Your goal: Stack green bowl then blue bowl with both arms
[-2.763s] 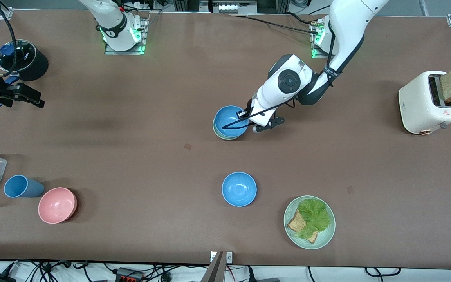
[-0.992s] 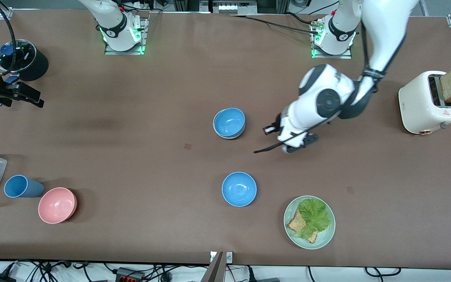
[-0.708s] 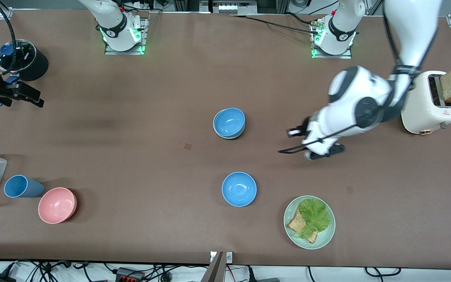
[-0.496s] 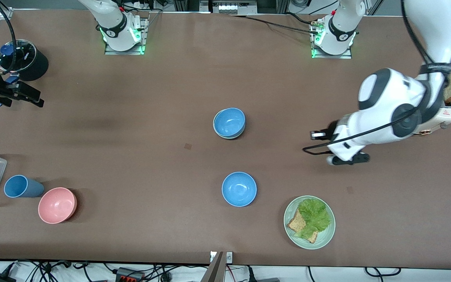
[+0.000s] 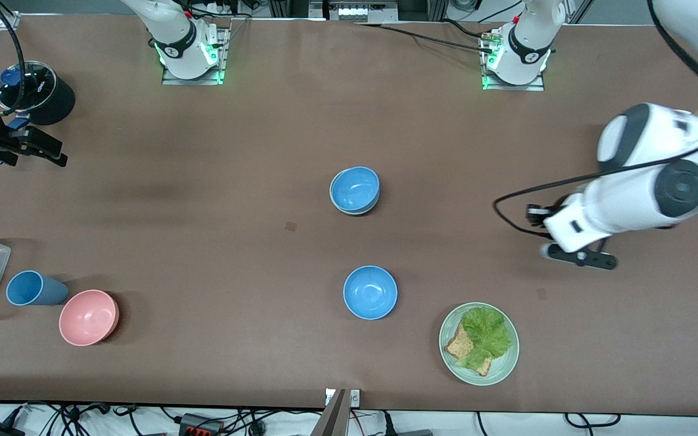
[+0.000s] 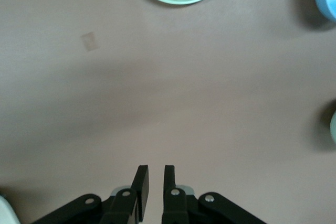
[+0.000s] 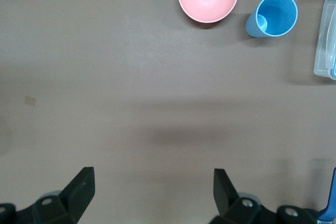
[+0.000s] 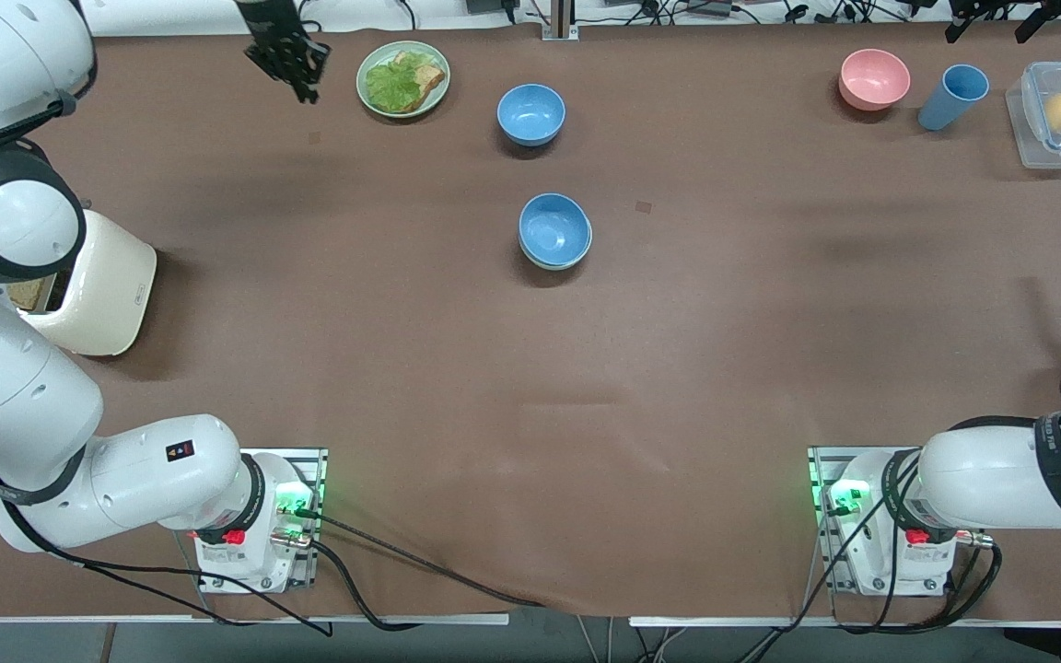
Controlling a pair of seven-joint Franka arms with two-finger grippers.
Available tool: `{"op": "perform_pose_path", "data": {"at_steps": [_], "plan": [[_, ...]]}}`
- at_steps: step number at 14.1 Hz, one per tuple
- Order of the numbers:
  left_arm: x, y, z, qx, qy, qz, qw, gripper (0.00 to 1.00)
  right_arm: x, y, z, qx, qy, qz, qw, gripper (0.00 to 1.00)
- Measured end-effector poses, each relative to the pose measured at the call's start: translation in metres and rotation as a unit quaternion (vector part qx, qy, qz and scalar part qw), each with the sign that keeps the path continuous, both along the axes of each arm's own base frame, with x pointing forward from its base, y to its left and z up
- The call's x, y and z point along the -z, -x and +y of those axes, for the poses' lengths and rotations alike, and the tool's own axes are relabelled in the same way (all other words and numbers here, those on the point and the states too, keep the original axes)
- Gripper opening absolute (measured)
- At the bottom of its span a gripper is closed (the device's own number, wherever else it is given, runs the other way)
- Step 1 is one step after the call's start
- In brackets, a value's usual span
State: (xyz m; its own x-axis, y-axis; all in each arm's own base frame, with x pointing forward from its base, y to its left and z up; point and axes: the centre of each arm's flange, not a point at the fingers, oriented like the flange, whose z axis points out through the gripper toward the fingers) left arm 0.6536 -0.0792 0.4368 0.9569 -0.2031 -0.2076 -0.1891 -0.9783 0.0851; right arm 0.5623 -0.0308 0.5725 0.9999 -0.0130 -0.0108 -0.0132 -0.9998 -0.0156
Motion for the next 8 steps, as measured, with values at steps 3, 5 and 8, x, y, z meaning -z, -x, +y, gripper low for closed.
{"op": "perform_pose_path", "data": {"at_steps": [3, 5, 8], "plan": [[-0.024, -0.019, 0.061, 0.017, 0.012, -0.005, 1.0, 0.22, 0.0, 0.0, 0.0, 0.0, 0.0, -0.001, 1.0, 1.0], [-0.034, -0.021, 0.085, 0.008, 0.017, -0.013, 1.0, 0.26, 0.0, 0.0, 0.0, 0.0, 0.0, -0.002, 1.0, 1.0], [-0.064, -0.005, 0.096, -0.02, 0.019, -0.019, 0.999, 0.28, 0.0, -0.001, 0.0, 0.0, 0.0, -0.003, 1.0, 1.0]]}}
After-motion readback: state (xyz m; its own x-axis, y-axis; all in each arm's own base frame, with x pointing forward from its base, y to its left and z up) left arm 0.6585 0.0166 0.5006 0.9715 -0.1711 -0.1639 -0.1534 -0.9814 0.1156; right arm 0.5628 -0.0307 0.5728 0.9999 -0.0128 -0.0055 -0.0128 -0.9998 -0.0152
